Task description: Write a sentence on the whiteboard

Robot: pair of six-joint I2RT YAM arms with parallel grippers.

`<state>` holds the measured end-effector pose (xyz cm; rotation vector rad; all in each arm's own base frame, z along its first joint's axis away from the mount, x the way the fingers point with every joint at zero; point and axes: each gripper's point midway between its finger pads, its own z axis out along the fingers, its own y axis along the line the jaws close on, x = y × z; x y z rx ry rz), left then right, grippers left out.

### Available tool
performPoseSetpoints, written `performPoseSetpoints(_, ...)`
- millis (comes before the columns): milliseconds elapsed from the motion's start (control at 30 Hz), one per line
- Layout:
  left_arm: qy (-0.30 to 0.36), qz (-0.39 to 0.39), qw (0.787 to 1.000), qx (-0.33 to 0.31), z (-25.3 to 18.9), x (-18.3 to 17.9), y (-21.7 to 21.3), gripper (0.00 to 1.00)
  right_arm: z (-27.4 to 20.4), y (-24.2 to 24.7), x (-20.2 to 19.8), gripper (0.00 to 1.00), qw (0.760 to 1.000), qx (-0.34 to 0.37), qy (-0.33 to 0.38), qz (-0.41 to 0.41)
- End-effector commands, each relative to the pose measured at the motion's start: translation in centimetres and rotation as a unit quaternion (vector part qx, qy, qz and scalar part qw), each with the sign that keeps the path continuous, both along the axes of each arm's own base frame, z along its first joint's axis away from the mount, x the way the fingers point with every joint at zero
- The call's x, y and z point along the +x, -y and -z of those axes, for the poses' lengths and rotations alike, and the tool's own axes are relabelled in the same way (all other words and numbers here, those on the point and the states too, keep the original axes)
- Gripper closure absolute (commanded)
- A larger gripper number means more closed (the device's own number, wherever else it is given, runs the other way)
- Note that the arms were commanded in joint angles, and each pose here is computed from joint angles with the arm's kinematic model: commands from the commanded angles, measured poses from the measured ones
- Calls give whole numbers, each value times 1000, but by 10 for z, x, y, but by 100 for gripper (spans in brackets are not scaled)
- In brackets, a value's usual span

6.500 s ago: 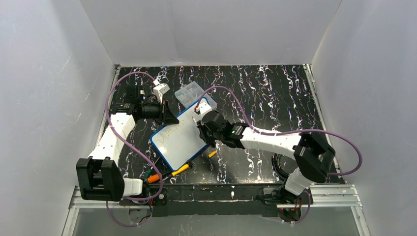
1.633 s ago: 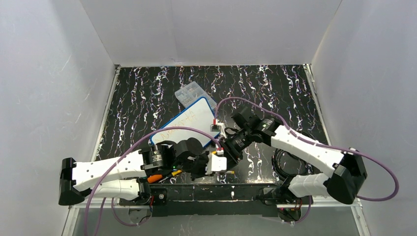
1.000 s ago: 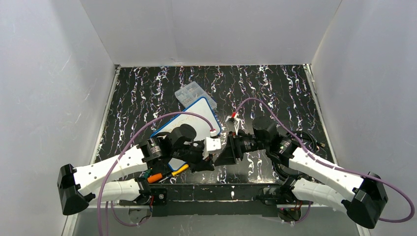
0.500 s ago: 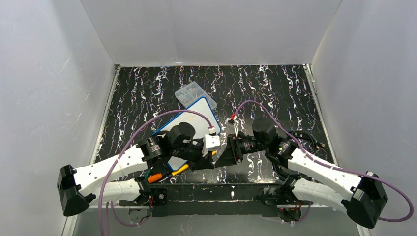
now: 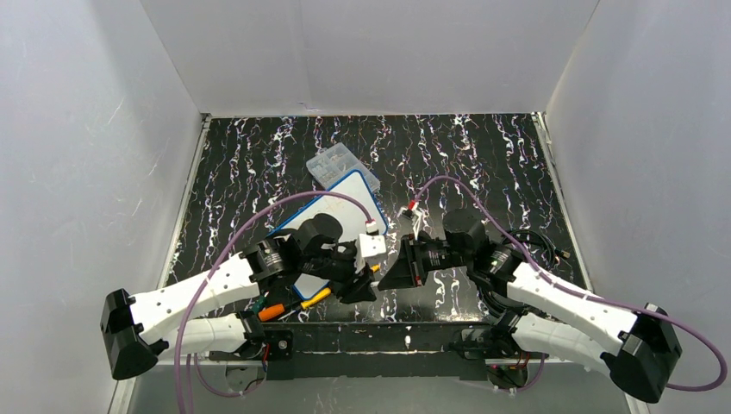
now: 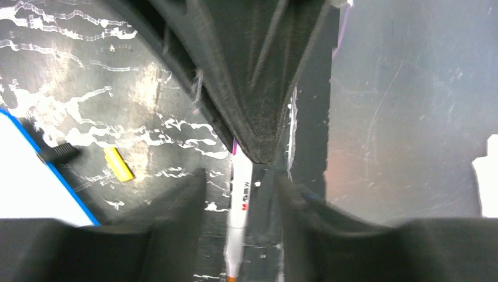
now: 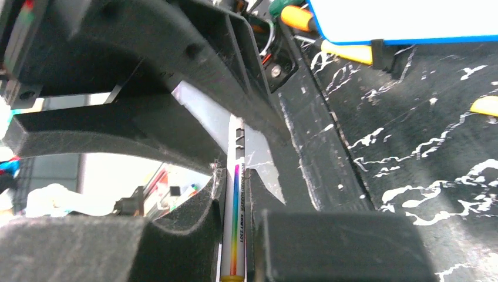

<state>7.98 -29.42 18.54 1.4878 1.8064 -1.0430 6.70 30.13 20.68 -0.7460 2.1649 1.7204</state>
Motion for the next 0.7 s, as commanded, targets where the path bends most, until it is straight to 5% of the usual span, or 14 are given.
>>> performPoseSetpoints(0, 10, -44, 999, -5, -9, 17, -5, 39, -18, 6, 23, 99, 995, -4, 78, 66)
performPoseSetpoints(167, 30, -105, 994, -9, -33, 44, -21, 15, -11, 29, 44, 99, 979, -85, 139, 120)
performPoseSetpoints(400, 70, -262, 963, -10, -79, 110, -71, 3, -12, 43, 59, 99, 964, -115, 183, 158)
performPoseSetpoints(667, 11, -414, 909, -52, -96, 171, -138, 3, -14, 37, 68, 99, 960, -100, 201, 169)
